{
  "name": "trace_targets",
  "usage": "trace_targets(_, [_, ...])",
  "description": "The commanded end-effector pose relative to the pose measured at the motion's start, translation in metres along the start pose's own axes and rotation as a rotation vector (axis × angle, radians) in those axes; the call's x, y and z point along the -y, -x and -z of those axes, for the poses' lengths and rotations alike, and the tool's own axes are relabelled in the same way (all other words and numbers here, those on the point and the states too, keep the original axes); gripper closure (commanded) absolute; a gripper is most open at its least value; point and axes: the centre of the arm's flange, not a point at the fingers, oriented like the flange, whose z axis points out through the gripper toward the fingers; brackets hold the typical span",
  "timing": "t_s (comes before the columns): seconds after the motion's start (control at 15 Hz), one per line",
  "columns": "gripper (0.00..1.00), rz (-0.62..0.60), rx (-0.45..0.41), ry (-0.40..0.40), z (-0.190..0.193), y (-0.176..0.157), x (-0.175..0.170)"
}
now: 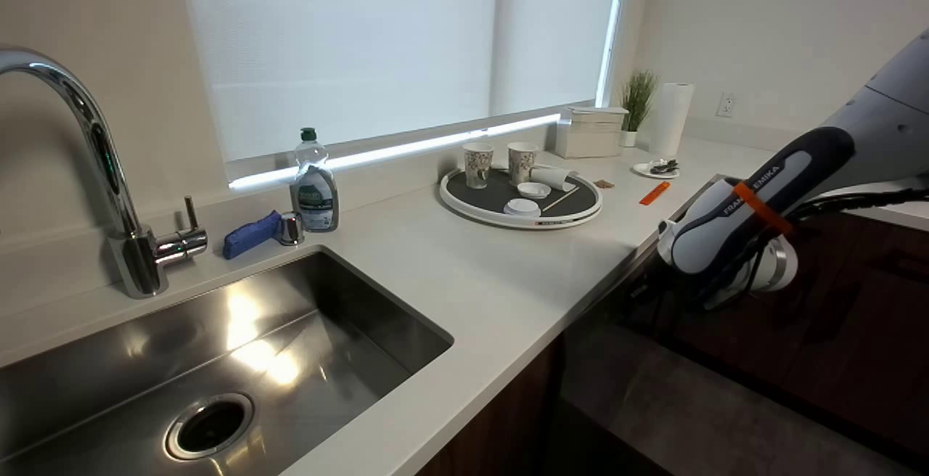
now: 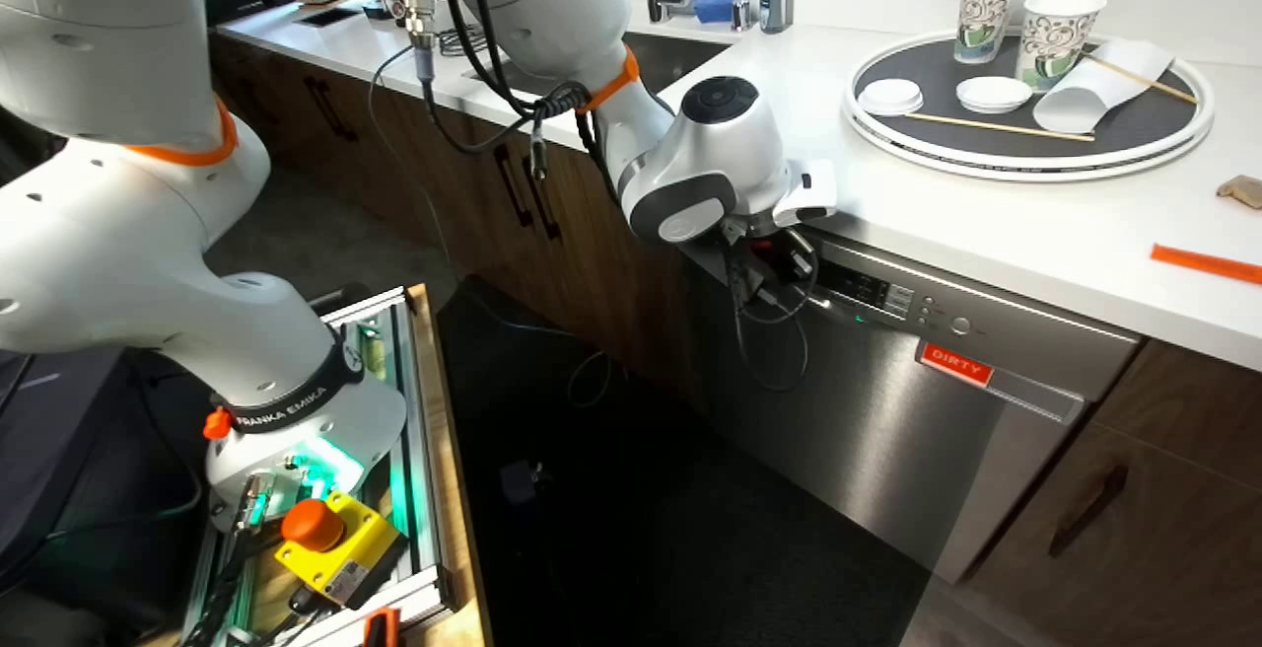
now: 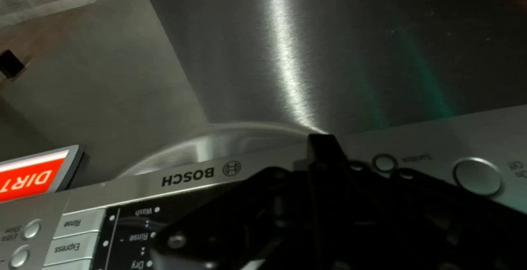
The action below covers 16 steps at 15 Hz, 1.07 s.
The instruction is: Press one of the buttons on the left side of the dish washing machine
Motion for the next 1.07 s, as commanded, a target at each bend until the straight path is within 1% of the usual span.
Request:
trace_targets(0.0, [1.0,-0.082,-0.118,0.018,0.0023,-0.0101,-0.0078])
trace_targets(0.2, [1.0,-0.121,-0.14,0.015,0.0019,-0.0079,-0.0098])
trace_targets(0.6, [1.0,-0.158,-0.154,0.016,0.0025,-0.0074,-0.011])
trace_targets(0.8, [1.0,-0.164,-0.148,0.016,0.0019,-0.0075,-0.0115])
trace_targets(1.0, [1.0,-0.148,-0.124,0.011,0.0011,-0.0074,-0.0117])
